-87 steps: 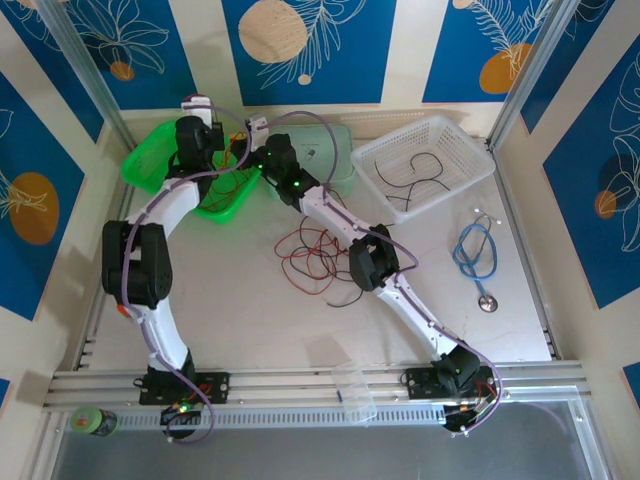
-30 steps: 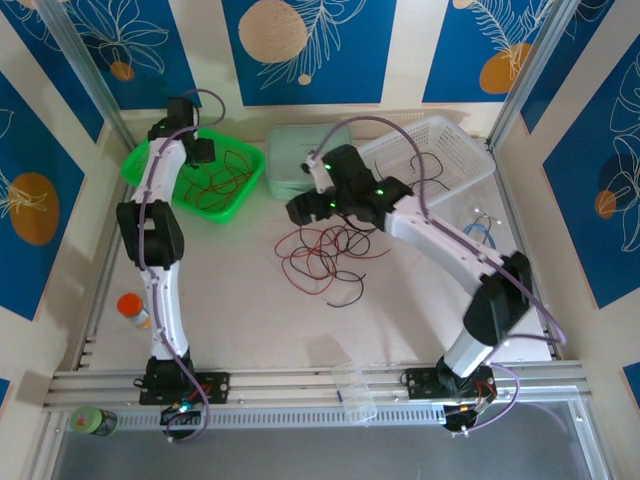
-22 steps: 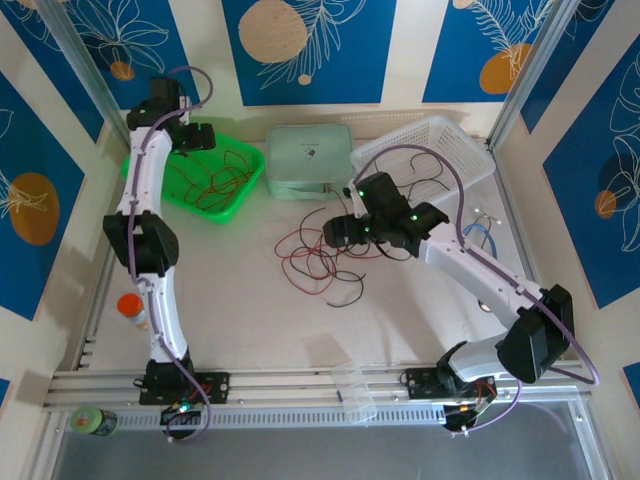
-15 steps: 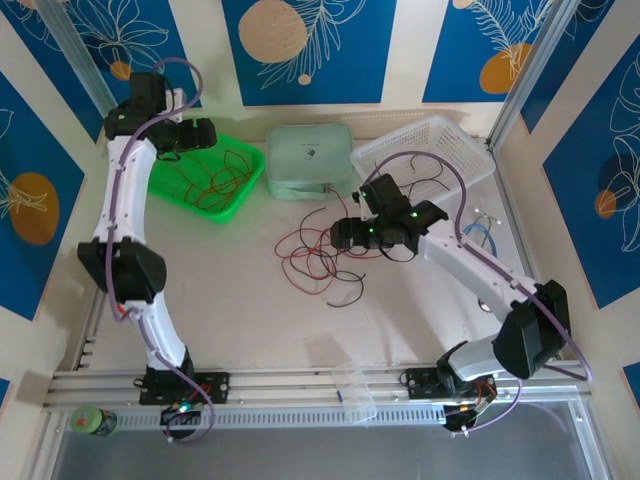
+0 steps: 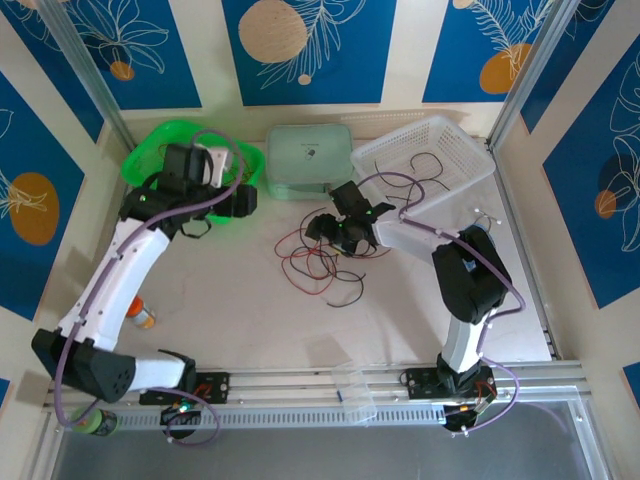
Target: Untangle the cables
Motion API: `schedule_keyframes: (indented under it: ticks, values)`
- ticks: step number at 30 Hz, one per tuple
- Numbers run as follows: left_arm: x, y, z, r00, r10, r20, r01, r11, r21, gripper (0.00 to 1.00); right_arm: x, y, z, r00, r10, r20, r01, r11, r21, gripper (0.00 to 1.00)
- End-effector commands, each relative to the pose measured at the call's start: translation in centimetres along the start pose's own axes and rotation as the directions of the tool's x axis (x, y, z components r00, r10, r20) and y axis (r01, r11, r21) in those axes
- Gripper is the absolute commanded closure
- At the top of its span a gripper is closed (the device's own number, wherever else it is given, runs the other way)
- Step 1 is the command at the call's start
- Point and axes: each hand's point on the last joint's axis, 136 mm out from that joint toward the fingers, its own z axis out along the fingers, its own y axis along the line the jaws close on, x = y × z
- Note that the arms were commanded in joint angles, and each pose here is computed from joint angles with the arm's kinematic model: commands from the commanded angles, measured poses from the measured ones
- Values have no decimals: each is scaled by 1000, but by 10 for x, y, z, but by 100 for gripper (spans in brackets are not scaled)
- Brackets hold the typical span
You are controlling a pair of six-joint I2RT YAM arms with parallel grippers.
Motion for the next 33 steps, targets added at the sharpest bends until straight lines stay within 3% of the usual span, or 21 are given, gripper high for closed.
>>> schedule_keyframes:
  ticks: [1, 5, 6, 10, 14, 20, 25, 29, 33]
  values:
    - [-6, -1, -10, 994, -25, 104, 25, 1000, 1, 10, -17, 16, 12, 997, 52, 62, -50, 998, -25, 44]
    - [4, -4, -15, 993, -16, 113, 14, 1000, 12, 12, -19, 15, 20, 996, 48, 69, -47, 999, -17, 94]
    - [6, -6, -16, 994, -7, 113, 6, 1000, 15, 12, -19, 18, 15, 996, 34, 82, -33, 999, -14, 100]
    - [11, -18, -13, 993, 52, 107, -57, 997, 44, 13, -29, 50, -32, 973, -118, 197, 122, 993, -6, 100]
    - [19, -39, -5, 982, 128, 138, -144, 982, 118, 14, -35, 100, -107, 890, -303, 342, 334, 942, -35, 100]
    - [18, -63, -9, 955, 180, 236, -227, 956, 187, 14, -33, 152, -211, 752, -433, 496, 557, 821, -128, 100]
    - [10, -87, -30, 913, 246, 325, -325, 921, 215, 15, -18, 180, -273, 623, -503, 599, 724, 659, -201, 100]
    - [4, -115, -55, 855, 304, 420, -434, 863, 259, 15, -14, 180, -293, 614, -527, 588, 742, 639, -203, 100]
    - [14, -152, -69, 731, 444, 519, -630, 731, 261, 13, -10, 175, -295, 638, -527, 561, 727, 652, -215, 100]
